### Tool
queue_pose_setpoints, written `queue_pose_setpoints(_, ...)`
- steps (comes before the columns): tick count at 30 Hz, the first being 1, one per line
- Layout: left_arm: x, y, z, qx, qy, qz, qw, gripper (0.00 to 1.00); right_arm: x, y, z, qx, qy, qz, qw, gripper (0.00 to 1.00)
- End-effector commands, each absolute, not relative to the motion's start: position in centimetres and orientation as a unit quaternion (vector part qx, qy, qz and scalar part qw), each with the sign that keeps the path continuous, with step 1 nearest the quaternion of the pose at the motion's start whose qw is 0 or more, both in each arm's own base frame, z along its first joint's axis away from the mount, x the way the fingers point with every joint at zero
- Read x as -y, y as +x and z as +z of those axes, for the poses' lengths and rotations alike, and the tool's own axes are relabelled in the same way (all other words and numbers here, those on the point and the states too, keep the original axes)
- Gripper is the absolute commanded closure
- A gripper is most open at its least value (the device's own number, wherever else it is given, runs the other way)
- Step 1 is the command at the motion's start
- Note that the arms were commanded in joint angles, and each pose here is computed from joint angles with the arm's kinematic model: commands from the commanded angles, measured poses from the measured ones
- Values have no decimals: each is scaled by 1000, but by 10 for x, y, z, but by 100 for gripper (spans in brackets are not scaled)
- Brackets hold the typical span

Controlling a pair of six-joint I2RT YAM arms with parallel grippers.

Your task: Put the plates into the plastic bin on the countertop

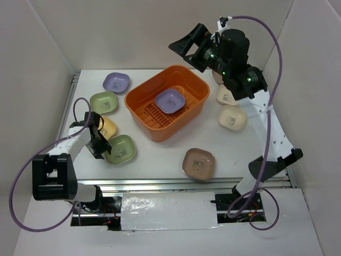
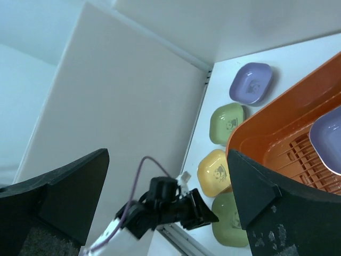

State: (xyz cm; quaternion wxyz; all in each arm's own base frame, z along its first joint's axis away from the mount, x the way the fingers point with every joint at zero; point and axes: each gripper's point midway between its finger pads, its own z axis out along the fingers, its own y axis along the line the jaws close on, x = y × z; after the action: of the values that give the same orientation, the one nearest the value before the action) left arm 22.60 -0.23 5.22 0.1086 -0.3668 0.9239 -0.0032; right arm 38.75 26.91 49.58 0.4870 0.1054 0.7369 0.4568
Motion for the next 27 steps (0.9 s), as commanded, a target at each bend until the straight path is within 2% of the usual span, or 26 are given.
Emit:
queue_pose_setpoints(1,5,233,31,-917,-385,-3,101,52,-265,374,475,-757,66,441,477,0)
queue_pose_setpoints(2,6,232,25,-917,-386,-3,98,57,-263,369,476,-756,62,443,478,0)
queue_pose_setpoints(5,12,228,12,-920,-382,0,89,61,-252,360,477,-754,60,444,480,0)
queue_pose_setpoints(6,13,225,9,-920,-382,4,85,67,-247,361,478,-754,63,442,482,0)
queue_pose_setpoints(7,13,223,7,-920,-382,7,84,81,-243,358,482,-751,64,443,485,0)
queue_pose_setpoints(9,22,218,7,-926,-368,11,82,100,-235,358,485,-750,68,440,490,0)
queue_pose_setpoints(11,30,209,20,-932,-355,20,75,100,-229,355,490,-746,70,440,494,0)
queue_pose_setpoints(14,38,211,70,-922,-364,13,131,100,-216,353,494,-743,81,435,502,0)
queue_pose_setpoints(15,36,192,82,-921,-370,28,117,100,-210,353,496,-741,87,433,506,0)
queue_pose_setpoints(18,28,184,139,-895,-404,8,190,100,-198,357,491,-741,108,424,509,0)
queue_pose_setpoints(22,21,200,236,-853,-397,-55,335,100,-184,365,480,-747,139,416,499,0)
queue_pose_setpoints(25,23,217,287,-839,-377,-77,384,100,-174,370,472,-752,152,412,492,0)
queue_pose_setpoints(27,30,236,301,-839,-369,-85,390,100,-169,374,466,-755,159,407,489,0)
